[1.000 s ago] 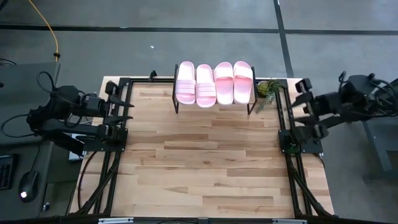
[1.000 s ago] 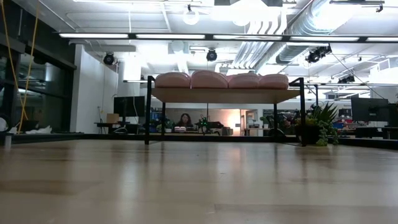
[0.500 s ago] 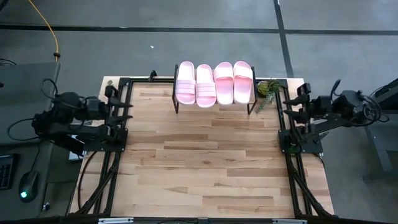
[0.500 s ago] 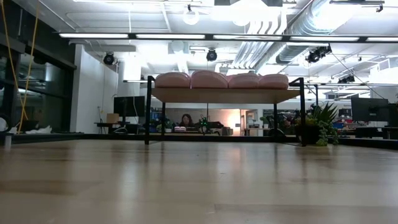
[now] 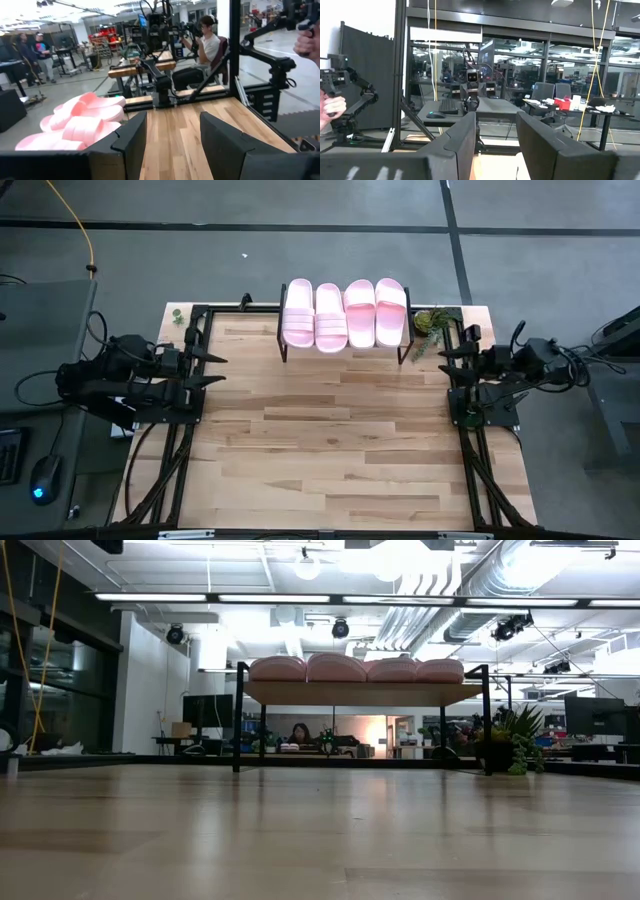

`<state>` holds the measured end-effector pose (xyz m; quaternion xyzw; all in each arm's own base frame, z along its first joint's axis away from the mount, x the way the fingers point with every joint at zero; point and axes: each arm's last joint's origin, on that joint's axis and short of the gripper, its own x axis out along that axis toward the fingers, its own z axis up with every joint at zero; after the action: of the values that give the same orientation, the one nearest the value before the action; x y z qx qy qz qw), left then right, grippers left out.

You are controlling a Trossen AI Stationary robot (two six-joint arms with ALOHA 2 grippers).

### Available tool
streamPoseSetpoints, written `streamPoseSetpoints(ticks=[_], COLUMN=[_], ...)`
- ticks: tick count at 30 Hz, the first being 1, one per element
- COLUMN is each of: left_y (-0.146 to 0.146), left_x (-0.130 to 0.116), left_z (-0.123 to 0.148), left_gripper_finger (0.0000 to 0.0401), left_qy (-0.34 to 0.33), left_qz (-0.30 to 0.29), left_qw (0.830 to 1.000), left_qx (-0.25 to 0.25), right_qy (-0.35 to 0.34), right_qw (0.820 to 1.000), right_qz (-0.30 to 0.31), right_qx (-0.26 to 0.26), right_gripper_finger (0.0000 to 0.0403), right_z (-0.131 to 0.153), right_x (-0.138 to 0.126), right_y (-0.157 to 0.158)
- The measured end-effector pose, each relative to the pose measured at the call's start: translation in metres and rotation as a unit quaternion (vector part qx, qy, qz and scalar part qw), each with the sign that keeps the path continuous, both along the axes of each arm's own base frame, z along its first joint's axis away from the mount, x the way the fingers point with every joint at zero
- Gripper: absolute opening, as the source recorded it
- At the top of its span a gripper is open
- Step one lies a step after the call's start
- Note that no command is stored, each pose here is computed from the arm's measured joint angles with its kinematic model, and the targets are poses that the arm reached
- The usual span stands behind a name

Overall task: Pick and place slides into the shelf
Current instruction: Return to Home Position

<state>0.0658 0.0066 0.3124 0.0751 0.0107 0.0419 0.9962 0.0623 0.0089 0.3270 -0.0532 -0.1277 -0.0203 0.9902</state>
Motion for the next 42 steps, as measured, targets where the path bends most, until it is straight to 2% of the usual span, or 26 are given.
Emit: streamPoseSetpoints(ticks=[8, 13, 17, 24, 28, 31, 36, 42], left_y=[0.000, 0.000, 0.000, 0.000, 0.000, 0.000, 0.002, 0.003], left_x=[0.001, 0.001, 0.000, 0.000, 0.000, 0.003, 0.008, 0.008], left_z=[-0.002, -0.003, -0.004, -0.005, -0.006, -0.011, -0.020, -0.016], left_gripper_finger=[0.0166, 0.0166, 0.0166, 0.0166, 0.0166, 0.0166, 0.0166, 0.0166], left_qy=[0.003, 0.010, 0.012, 0.017, 0.018, 0.019, 0.026, 0.006], left_qz=[-0.004, -0.004, -0.004, -0.004, -0.004, -0.003, 0.025, 0.034], left_qw=[1.000, 1.000, 1.000, 1.000, 1.000, 1.000, 0.999, 0.999], left_qx=[-0.002, -0.002, -0.004, -0.003, -0.004, -0.011, -0.016, -0.014], right_qy=[0.019, -0.026, 0.000, 0.024, 0.018, -0.004, -0.002, 0.000], right_qw=[1.000, 0.999, 0.998, 0.998, 0.999, 1.000, 0.999, 0.999], right_qz=[0.006, -0.042, -0.068, -0.051, -0.024, -0.028, -0.044, -0.043], right_qx=[-0.002, -0.003, 0.010, 0.008, -0.016, -0.012, -0.018, -0.019], right_gripper_finger=[0.0133, 0.0133, 0.0133, 0.0133, 0.0133, 0.0133, 0.0133, 0.0133], right_z=[-0.008, -0.019, -0.025, -0.030, -0.039, -0.040, -0.042, -0.045], right_x=[0.011, 0.018, 0.014, 0.011, 0.016, 0.017, 0.014, 0.004], right_y=[0.003, 0.003, 0.000, 0.000, 0.003, 0.004, 0.002, -0.001])
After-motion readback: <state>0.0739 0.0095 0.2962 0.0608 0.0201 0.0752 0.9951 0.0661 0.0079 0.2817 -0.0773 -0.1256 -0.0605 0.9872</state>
